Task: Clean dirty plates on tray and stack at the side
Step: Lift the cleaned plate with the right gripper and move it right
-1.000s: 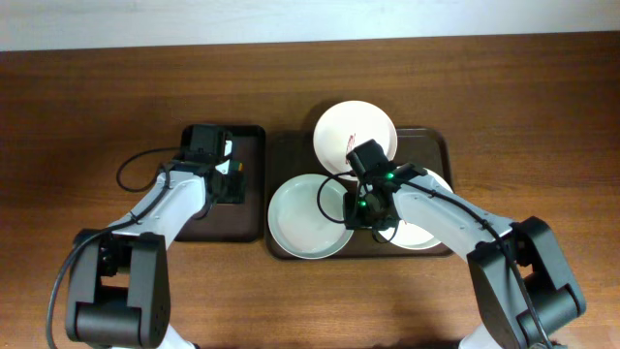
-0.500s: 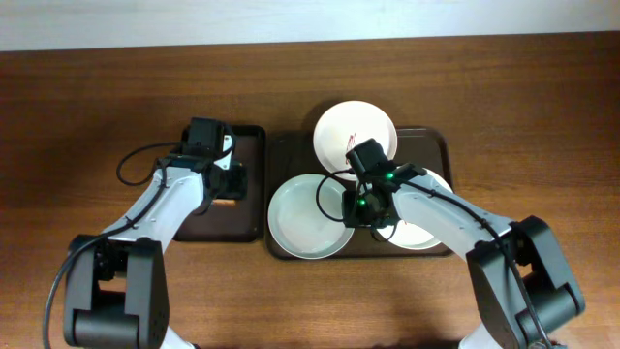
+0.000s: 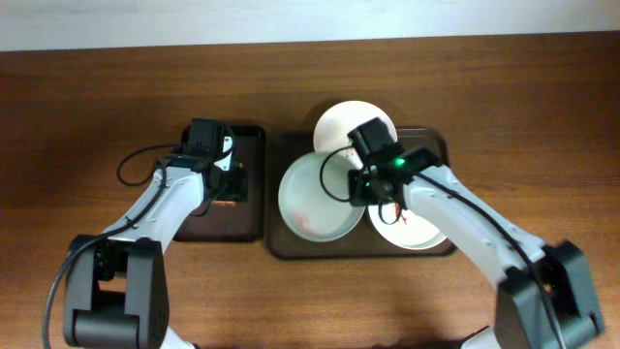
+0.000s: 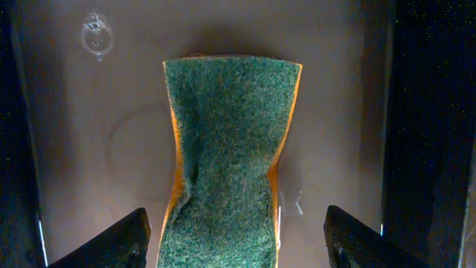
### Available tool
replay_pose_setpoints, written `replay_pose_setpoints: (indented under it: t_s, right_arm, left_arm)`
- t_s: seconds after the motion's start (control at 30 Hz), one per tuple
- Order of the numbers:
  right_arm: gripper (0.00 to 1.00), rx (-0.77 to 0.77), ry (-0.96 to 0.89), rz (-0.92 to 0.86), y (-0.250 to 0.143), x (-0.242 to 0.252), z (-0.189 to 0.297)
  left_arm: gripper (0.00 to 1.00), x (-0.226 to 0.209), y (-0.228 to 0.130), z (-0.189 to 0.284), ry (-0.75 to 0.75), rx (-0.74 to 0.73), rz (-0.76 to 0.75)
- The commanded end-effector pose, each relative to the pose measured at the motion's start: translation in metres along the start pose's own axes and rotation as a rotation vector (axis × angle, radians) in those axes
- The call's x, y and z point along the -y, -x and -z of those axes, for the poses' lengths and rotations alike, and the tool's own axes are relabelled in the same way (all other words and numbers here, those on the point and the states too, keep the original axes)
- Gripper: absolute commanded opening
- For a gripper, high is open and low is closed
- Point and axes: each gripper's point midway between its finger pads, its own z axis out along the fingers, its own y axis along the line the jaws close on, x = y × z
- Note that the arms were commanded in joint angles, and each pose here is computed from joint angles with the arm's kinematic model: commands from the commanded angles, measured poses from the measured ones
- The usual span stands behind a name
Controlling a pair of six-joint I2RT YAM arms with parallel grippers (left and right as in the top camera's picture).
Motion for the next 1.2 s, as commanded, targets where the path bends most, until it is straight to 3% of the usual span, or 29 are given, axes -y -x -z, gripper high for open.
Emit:
replay_pose_setpoints:
  t_s: [0.0, 0.23, 0.47, 0.6, 0.73, 0.87, 1.1, 1.17]
  right_arm:
    - [0.04, 0.148, -0.166, 0.056, 0.025, 0.028, 0.034]
    - [0.04, 0.326, -0.415, 0.137, 0.040, 0.053, 0.086]
    - [0.04, 0.565, -0.699, 0.274, 0.050, 0.028, 0.135]
    - [0.04, 0.621, -0.772, 0.276, 0.051, 0.028, 0.149]
    - [0.04, 0.655, -0.740, 0.242, 0.057, 0.023, 0.149]
    - [0.04, 0.594, -0.533, 0.131, 0.058, 0.017, 0.122]
    - [0.04, 0.325, -0.229, -0.302, 0.064, 0.113, 0.074]
    - [0.04, 0.249, -0.167, -0.472, 0.055, 0.164, 0.069]
  left_arm:
    - [0.73, 0.002, 0.009, 0.010, -0.016, 0.034, -0.003]
    - [0.76, 0.002, 0.009, 0.010, -0.016, 0.035, -0.003]
    - [0.76, 0.002, 0.009, 0.010, -0.016, 0.034, -0.003]
    - [0.76, 0.002, 0.009, 0.010, -0.016, 0.034, -0.003]
    - [0.76, 0.002, 0.009, 0.010, -0.016, 0.035, -0.003]
    - [0.77, 0.002, 0.009, 0.010, -0.016, 0.035, -0.003]
    - [0.77, 0.002, 0.009, 0.010, -0.016, 0.034, -0.003]
    - [0.77, 0.002, 0.008, 0.010, -0.016, 0.034, -0.003]
